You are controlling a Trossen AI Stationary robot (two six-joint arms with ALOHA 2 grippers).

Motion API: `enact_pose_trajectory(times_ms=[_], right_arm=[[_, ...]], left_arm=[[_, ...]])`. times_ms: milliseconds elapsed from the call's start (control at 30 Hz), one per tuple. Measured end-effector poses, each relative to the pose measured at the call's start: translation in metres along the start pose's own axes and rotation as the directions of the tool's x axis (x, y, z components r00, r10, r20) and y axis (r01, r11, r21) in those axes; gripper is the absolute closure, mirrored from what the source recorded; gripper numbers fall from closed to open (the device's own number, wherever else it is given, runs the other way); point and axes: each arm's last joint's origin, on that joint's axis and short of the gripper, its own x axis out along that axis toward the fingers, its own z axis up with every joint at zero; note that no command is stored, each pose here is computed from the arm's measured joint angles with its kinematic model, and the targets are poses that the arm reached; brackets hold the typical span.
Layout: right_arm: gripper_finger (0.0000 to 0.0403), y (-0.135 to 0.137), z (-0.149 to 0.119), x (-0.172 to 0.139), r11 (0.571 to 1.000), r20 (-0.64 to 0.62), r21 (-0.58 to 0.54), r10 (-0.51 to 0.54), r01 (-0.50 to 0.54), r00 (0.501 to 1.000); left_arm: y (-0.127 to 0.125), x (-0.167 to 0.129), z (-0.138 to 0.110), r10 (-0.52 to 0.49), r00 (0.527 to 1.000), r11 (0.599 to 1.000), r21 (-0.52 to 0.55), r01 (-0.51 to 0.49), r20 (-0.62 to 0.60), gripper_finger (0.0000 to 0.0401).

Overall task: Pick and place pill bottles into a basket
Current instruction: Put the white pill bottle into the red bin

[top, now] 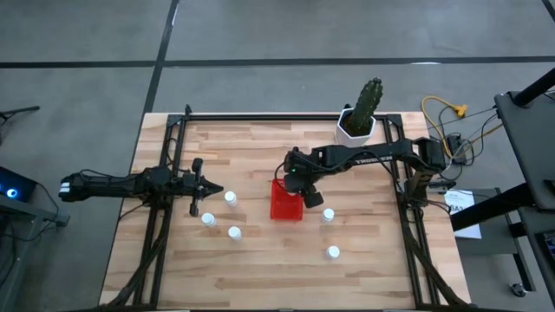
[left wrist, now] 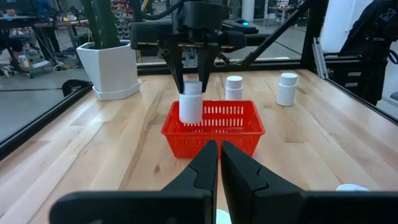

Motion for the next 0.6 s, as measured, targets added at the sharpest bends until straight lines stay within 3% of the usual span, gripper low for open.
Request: enact_pose_trajectory(times_ms=[600], right_arm=[[0.0252,-0.001,-0.008,0.0074,1.0,-0.023,0.003,-0.024,0.024,0.999]], left_arm=[[0.0,0.0,0.0,0.0,1.0,1.0,0.0,0.0,0.0,0.0399]])
